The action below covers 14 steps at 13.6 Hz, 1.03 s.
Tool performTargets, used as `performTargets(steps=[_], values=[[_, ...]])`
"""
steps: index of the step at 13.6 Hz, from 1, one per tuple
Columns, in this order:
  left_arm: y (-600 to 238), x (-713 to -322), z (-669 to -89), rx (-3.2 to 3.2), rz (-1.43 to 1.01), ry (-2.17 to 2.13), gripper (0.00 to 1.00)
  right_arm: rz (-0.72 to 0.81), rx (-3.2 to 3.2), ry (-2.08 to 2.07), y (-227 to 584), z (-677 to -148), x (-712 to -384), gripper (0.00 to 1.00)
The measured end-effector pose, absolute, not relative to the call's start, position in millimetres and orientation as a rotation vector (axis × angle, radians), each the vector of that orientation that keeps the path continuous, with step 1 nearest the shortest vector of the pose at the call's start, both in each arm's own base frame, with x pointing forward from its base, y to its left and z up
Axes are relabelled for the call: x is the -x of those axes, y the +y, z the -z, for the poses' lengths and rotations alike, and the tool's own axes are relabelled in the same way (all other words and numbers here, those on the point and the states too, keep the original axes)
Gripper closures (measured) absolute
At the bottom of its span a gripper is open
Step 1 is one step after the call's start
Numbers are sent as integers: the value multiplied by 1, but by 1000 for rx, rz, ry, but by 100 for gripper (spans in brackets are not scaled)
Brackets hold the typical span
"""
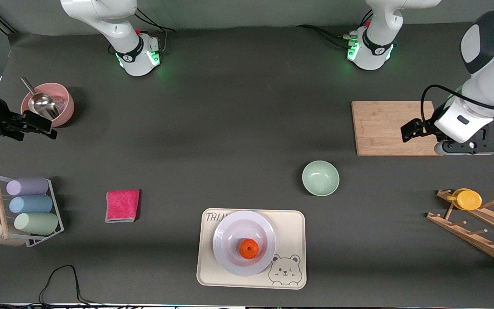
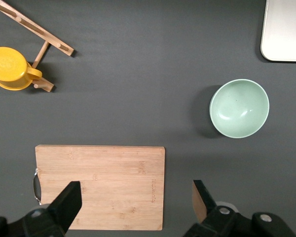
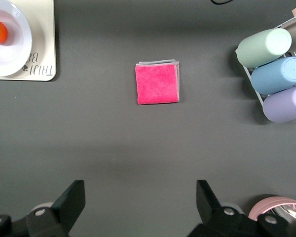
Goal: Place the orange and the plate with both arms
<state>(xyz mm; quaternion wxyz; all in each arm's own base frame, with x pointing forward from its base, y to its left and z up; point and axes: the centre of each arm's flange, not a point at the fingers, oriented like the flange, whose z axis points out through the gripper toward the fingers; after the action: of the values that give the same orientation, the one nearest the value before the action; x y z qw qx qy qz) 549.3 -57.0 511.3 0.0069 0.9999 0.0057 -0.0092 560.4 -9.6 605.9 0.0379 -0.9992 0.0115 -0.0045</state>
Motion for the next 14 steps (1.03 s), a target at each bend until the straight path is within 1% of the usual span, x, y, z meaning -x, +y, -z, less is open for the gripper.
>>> performTargets(steps=[4, 7, 10, 14], values=[[-56, -554, -521, -3126, -3, 21, 0, 22, 3065, 10, 4, -610, -558, 0], [-49, -559, -541, -3124, -29, 40, 0, 19, 3065, -29, 20, -609, -558, 0], [-40, -559, -573, -3123, -28, 63, 0, 20, 3065, -20, 17, -609, -559, 0], [-20, -557, -586, -3123, -4, 104, 0, 19, 3065, -12, 15, -608, -559, 0]])
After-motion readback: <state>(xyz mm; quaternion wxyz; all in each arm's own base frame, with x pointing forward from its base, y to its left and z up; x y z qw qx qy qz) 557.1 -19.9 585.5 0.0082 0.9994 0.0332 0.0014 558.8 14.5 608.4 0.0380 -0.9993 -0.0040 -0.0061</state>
